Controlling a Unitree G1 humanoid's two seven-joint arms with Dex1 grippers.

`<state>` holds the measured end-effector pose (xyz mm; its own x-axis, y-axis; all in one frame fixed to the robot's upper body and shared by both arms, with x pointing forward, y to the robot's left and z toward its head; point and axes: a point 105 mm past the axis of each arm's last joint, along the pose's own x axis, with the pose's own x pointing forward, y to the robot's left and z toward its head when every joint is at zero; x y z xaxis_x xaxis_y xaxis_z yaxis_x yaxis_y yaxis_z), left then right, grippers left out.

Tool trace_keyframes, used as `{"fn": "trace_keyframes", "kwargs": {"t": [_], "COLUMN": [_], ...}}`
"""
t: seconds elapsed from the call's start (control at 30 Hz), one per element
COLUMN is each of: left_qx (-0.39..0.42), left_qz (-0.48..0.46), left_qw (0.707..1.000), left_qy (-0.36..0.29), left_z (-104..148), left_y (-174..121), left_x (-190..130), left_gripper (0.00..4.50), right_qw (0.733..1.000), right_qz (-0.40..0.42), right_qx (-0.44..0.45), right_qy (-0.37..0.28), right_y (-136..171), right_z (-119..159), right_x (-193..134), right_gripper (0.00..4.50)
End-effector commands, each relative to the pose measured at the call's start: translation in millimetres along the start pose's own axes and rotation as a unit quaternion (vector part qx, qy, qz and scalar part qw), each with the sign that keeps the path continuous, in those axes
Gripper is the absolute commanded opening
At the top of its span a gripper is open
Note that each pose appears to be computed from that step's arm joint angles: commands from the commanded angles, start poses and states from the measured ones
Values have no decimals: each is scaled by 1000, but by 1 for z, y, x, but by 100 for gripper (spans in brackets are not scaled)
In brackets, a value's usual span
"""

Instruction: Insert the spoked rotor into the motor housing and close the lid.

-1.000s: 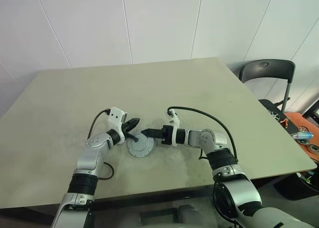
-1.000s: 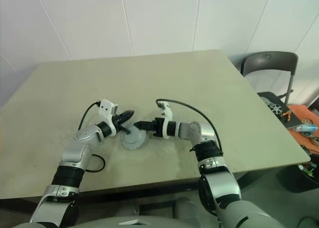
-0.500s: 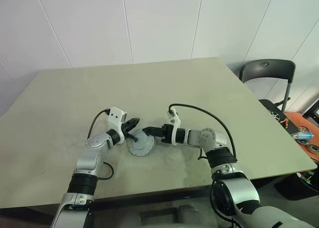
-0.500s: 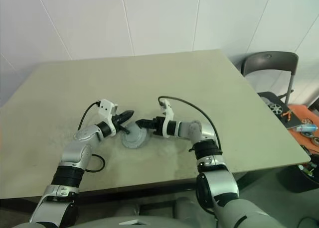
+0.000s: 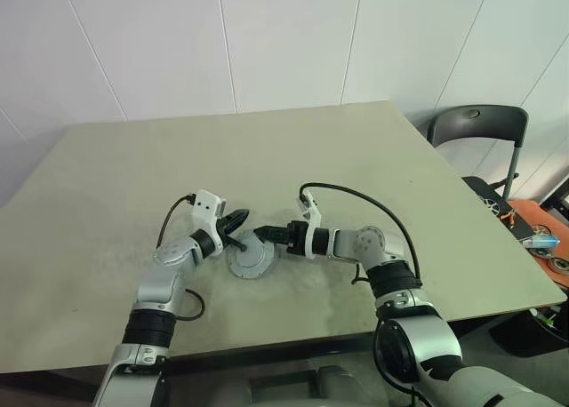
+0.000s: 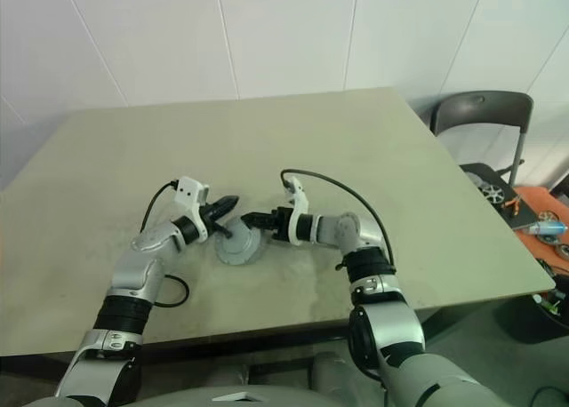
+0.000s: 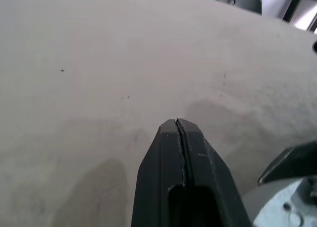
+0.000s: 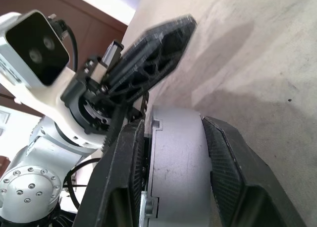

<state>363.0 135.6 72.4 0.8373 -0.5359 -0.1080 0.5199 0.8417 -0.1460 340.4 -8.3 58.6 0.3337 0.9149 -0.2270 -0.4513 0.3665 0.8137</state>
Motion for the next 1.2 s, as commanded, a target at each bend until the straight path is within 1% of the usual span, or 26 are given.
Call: {"fn": "trace_keyframes", "kwargs": {"t": [0.03,0.1,0.17,0.23,0.27,0.33,0.4,0.47,0.57,0.67,0.77,0.87,0.97,1.1,1.2], "left_qx": [-5,-16,-47,-86,-108,-138,-147,-141,-143,-141,-138,-107,-87,-70,-42], "left_qz": [87,127,167,188,187,177,146,117,103,94,69,-18,-70,-115,-143], "left_qw": [995,990,982,974,971,968,973,980,982,983,985,989,989,986,985], "left_qy": [-49,-50,-69,-92,-101,-109,-102,-77,-71,-70,-83,-101,-99,-96,-89], "left_z": [29,29,33,37,39,40,36,28,27,28,35,48,51,50,48], "left_y": [34,49,65,75,77,76,65,54,48,45,38,6,-14,-28,-36], "left_x": [-1,-4,-10,-14,-16,-16,-13,-10,-8,-8,-8,-8,-10,-14,-20], "left_gripper": [0,0,0,0,0,0,0,0,0,0,0,0,0,0,0], "right_qw": [999,999,995,989,987,985,983,973,964,969,984,996,998,999,997], "right_qz": [-43,-48,-79,-103,-100,-91,-75,-43,-23,-10,7,3,-6,-14,-22], "right_qx": [-18,-2,33,74,90,107,122,157,175,161,106,43,10,-40,-77], "right_qy": [-1,-17,-50,-82,-92,-102,-117,-164,-197,-186,-139,-81,-54,-14,16], "right_y": [-10,-13,-25,-37,-38,-36,-32,-25,-21,-15,-2,6,6,8,7], "right_z": [6,11,20,28,31,36,43,60,74,74,66,54,49,44,39], "right_x": [-4,-4,-7,-11,-12,-13,-13,-16,-22,-21,-17,-14,-15,-18,-23], "right_gripper": [149,149,149,149,149,149,149,149,149,149,149,149,149,149,149]}}
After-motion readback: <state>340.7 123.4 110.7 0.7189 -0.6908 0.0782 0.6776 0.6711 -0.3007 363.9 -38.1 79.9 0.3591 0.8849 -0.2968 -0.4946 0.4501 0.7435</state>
